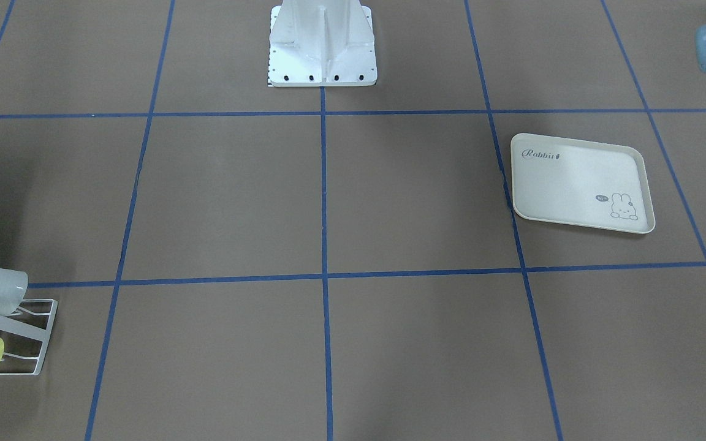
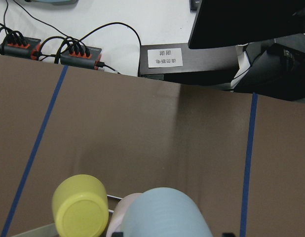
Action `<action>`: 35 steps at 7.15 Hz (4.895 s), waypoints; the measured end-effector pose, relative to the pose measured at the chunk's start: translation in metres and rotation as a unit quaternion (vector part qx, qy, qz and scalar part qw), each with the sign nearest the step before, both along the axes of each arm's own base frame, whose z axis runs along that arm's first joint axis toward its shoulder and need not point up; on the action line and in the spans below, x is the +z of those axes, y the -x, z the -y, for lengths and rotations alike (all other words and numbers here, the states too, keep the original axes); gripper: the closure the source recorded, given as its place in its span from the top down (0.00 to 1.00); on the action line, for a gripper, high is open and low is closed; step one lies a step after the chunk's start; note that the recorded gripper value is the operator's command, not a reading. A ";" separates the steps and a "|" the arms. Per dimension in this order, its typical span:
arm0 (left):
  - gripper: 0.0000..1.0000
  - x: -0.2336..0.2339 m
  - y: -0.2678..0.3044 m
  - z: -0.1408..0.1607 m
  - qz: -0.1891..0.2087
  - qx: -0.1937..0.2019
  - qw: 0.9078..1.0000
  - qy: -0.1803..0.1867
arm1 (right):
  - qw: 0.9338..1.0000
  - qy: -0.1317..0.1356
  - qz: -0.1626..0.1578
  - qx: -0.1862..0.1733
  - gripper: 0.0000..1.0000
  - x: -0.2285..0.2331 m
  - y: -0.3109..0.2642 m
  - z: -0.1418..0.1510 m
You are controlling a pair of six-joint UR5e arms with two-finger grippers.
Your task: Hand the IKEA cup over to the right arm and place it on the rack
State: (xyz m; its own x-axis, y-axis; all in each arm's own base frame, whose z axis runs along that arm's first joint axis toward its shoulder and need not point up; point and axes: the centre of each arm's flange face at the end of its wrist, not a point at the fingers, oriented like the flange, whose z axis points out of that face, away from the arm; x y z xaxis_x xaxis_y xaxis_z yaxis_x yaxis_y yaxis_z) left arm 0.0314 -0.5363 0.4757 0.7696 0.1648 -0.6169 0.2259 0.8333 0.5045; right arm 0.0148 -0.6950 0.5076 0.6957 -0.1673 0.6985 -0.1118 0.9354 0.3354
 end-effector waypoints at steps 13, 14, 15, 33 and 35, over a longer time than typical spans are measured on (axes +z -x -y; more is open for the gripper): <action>1.00 0.005 0.007 -0.024 0.006 0.000 1.000 0.028 | 0.994 0.055 -0.064 -0.065 1.00 0.055 0.035 0.027; 1.00 0.009 0.007 -0.024 0.005 0.001 0.999 0.033 | 0.994 0.059 -0.068 -0.064 1.00 0.059 0.038 0.025; 1.00 0.016 0.005 -0.024 0.000 0.010 0.999 0.041 | 0.993 0.061 -0.071 -0.066 1.00 0.062 0.044 0.024; 1.00 0.094 0.048 -0.047 -0.002 0.144 0.968 0.204 | 0.992 0.114 -0.035 -0.041 1.00 0.037 -0.016 -0.162; 1.00 0.084 0.047 -0.041 -0.006 0.146 0.970 0.195 | 0.993 0.105 -0.035 -0.046 1.00 0.032 -0.010 -0.158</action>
State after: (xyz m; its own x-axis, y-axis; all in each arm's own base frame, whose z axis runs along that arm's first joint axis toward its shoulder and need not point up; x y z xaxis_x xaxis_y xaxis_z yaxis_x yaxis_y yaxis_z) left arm -0.0159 -0.4952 0.5593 0.7176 0.1278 -0.6846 -0.0448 0.9894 0.1378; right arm 0.0252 -0.5370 0.5393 0.7326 -0.0882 0.6749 -0.0060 0.9907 0.1360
